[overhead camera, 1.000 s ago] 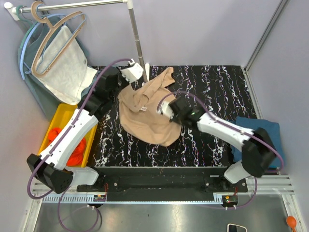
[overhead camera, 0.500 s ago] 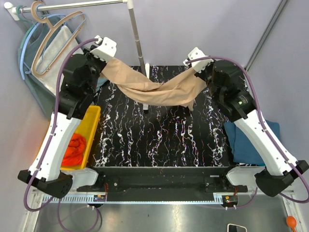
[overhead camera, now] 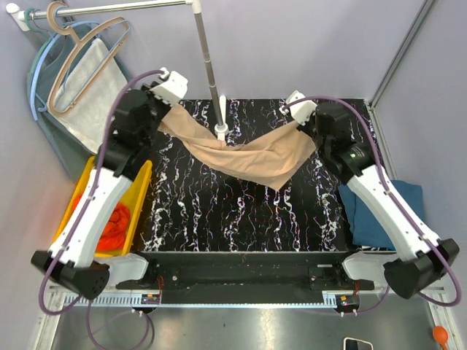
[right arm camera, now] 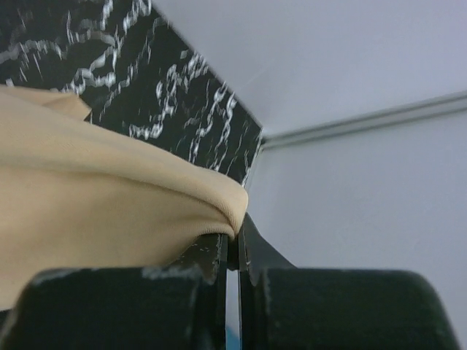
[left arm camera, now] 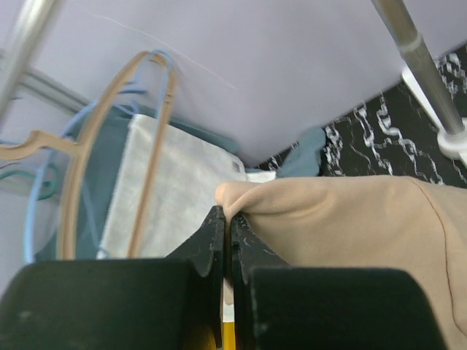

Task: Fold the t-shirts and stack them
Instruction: Flatten the tshirt out

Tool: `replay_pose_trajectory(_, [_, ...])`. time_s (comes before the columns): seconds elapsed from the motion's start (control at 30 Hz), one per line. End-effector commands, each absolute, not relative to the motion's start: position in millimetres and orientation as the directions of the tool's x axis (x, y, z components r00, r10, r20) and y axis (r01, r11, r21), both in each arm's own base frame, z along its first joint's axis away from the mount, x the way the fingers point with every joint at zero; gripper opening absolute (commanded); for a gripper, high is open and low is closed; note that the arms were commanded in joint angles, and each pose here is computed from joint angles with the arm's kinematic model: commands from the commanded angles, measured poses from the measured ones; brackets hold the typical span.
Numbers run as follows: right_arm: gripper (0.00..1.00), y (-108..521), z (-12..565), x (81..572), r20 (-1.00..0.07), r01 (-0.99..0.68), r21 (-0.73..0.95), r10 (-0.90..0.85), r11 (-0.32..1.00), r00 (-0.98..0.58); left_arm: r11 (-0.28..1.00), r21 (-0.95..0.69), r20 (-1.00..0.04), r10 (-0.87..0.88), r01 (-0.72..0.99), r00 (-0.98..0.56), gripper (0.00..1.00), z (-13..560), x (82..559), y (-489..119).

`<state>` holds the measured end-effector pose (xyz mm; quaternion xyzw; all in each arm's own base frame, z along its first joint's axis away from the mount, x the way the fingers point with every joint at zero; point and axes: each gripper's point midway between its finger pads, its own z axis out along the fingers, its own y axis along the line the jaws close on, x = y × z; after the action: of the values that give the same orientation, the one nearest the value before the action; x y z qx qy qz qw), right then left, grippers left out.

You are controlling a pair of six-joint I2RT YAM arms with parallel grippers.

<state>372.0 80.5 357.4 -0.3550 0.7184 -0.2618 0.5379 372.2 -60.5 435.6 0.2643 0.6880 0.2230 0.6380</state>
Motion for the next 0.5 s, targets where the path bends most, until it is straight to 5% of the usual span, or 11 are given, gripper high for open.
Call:
replay_pose_trajectory(0.0, [0.0, 66, 295, 410, -0.585, -0.28, -0.712, -0.765, 0.644, -0.269, 0.723, 0.678, -0.722, 0.689, 0.131, -0.065, 0.0, 386, 425, -84])
replay_pose_trajectory(0.33, [0.01, 22, 219, 521, -0.563, -0.297, -0.66, -0.716, 0.69, -0.412, 0.698, 0.693, -0.67, 0.716, 0.181, -0.194, 0.0, 291, 515, -112])
replay_pose_trajectory(0.37, [0.07, 21, 197, 529, -0.538, -0.318, -0.655, -0.719, 0.685, -0.441, 0.694, 0.693, -0.659, 0.72, 0.195, -0.219, 0.0, 273, 523, -114])
replay_pose_trajectory(0.4, [0.35, 19, 189, 533, -0.528, -0.32, -0.655, -0.717, 0.685, -0.454, 0.696, 0.691, -0.659, 0.718, 0.197, -0.226, 0.0, 267, 527, -116])
replay_pose_trajectory(0.47, [0.55, 18, 169, 536, -0.514, -0.327, -0.643, -0.707, 0.692, -0.486, 0.695, 0.686, -0.648, 0.719, 0.216, -0.251, 0.0, 247, 534, -122])
